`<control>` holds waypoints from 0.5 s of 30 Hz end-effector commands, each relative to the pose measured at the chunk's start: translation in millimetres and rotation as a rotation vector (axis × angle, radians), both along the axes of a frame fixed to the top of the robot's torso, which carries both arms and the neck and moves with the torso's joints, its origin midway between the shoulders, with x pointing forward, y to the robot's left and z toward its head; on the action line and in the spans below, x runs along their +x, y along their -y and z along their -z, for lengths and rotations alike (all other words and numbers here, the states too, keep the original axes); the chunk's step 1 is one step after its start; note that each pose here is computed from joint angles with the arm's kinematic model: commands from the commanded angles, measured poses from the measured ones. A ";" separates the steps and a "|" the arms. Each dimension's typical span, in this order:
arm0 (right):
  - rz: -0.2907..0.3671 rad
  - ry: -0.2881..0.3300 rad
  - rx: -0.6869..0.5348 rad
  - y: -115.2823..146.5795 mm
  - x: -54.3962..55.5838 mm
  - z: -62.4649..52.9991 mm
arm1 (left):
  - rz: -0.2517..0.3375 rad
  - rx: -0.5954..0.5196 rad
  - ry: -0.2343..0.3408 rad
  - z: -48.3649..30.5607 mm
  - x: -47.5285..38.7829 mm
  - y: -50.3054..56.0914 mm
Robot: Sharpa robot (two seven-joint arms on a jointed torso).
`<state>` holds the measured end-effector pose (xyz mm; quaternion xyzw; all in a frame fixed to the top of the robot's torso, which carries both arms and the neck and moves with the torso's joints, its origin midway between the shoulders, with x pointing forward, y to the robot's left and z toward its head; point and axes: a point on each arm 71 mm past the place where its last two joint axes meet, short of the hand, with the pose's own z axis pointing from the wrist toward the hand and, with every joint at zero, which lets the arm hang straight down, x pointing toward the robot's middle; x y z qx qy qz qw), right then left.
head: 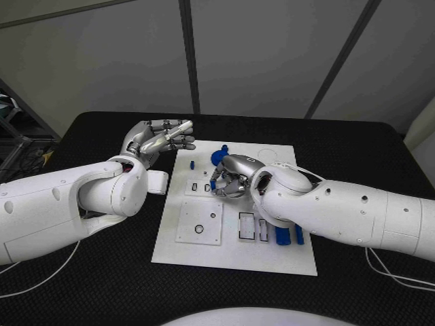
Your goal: Assemble the parts on the task board
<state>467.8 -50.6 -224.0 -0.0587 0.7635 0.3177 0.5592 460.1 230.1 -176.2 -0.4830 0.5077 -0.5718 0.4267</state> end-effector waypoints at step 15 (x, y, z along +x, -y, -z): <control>0.042 -0.003 0.044 3.6 -0.2 0.2 | 0.007 -0.001 0.002 -1.0 0.4 1.3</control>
